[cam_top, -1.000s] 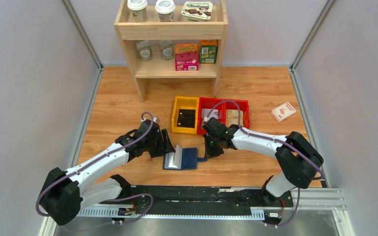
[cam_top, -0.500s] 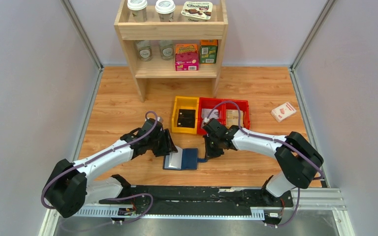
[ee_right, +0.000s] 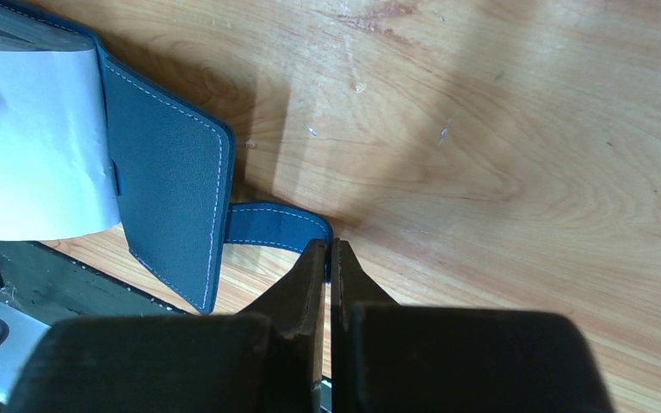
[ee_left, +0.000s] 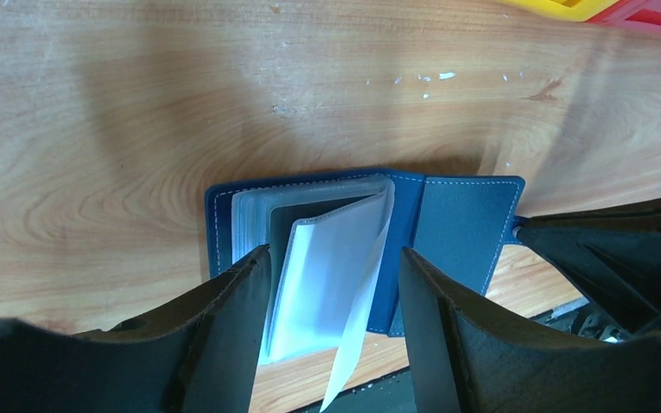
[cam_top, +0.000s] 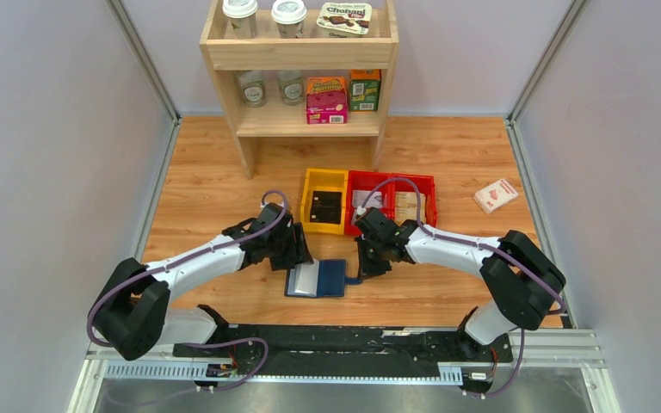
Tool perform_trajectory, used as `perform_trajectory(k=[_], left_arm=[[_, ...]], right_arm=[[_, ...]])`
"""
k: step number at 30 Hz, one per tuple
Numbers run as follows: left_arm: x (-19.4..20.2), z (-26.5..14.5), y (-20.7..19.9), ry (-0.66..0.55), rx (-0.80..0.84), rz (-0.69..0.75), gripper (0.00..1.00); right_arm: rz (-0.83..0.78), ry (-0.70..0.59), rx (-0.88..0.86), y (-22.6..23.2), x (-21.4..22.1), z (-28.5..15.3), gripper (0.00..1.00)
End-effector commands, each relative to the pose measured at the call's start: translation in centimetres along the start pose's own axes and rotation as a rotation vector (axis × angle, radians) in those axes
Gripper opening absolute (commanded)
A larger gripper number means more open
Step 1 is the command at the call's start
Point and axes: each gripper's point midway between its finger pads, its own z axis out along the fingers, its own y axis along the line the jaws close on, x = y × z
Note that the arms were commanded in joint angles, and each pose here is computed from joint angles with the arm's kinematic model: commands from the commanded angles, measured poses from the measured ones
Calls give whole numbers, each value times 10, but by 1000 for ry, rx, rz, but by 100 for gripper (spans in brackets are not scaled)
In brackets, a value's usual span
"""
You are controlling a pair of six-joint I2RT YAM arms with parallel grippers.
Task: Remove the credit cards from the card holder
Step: Open the card holder at the center of the board.
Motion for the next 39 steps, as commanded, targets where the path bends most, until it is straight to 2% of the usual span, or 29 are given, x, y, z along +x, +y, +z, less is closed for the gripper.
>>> perform_trajectory(k=[1, 6, 13, 20, 25, 33, 35, 39], left_arm=[[-13, 0, -16, -29, 44, 47, 64], [-12, -2, -24, -24, 84, 47, 64], [-13, -21, -58, -41, 194, 84, 63], [-2, -18, -87, 18, 269, 107, 63], [9, 3, -89, 79, 247, 104, 62], [25, 35, -93, 158, 248, 76, 62], [28, 39, -93, 172, 252, 68, 61], [25, 38, -96, 156, 259, 61, 61]], right_arm=[[-20, -37, -38, 8, -8, -4, 2], [-21, -34, -38, 8, -7, -3, 2], [-21, -30, -42, 8, -8, -2, 2], [-25, -49, -73, 14, -10, -4, 6], [-21, -124, -100, 18, -18, -17, 15], [-13, -361, -182, 25, -42, -66, 46], [-30, -384, -256, 37, -43, -76, 46], [-56, -384, -419, 65, -42, -81, 35]])
